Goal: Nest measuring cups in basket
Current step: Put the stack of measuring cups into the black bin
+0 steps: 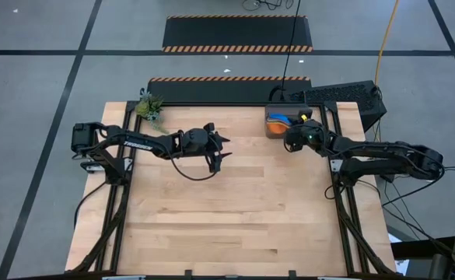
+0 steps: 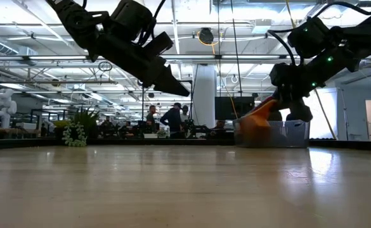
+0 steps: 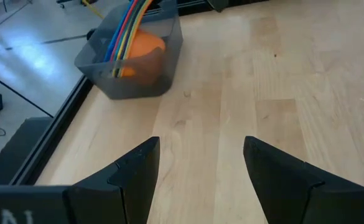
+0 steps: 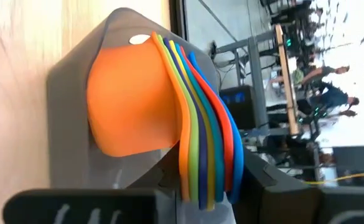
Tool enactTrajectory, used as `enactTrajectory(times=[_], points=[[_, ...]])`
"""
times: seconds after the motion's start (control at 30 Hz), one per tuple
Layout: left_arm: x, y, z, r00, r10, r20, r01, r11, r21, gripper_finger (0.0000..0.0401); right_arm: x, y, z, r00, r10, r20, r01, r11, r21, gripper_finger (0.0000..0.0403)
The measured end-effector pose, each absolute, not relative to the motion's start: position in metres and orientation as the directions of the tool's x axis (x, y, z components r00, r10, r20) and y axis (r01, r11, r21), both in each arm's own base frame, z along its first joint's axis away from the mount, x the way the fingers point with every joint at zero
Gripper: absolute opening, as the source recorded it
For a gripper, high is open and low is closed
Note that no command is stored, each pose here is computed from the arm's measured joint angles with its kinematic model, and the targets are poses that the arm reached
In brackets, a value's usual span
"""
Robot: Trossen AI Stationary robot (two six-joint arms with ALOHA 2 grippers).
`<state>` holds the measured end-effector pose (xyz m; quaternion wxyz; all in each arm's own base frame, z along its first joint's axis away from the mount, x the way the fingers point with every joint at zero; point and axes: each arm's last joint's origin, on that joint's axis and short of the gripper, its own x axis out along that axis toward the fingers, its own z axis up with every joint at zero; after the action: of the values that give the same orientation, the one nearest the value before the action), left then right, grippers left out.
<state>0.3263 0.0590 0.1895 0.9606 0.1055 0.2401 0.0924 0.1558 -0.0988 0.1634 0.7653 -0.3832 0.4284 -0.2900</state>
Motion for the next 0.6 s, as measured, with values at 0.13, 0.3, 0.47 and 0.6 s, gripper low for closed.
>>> enactTrajectory(times=[0.13,0.3,0.47,0.6], points=[[0.326,0.059,0.190,0.868,0.228,-0.442,-0.120,0.958,0.259,0.0234,0.156,-0.099,0.164,0.471,-0.772,-0.426,0.023,0.494,-0.869,0.0070],[0.327,0.057,0.190,0.870,0.224,-0.438,-0.109,0.956,0.271,0.0234,0.156,-0.102,0.166,0.505,-0.754,-0.420,-0.090,0.438,-0.894,0.0070],[0.327,0.054,0.190,0.873,0.215,-0.438,-0.090,0.953,0.288,0.0234,0.156,-0.107,0.169,0.540,-0.744,-0.394,-0.119,0.395,-0.911,0.0070],[0.328,0.053,0.190,0.874,0.214,-0.437,-0.087,0.952,0.292,0.0234,0.154,-0.112,0.170,0.579,-0.716,-0.390,-0.131,0.390,-0.911,0.0070]])
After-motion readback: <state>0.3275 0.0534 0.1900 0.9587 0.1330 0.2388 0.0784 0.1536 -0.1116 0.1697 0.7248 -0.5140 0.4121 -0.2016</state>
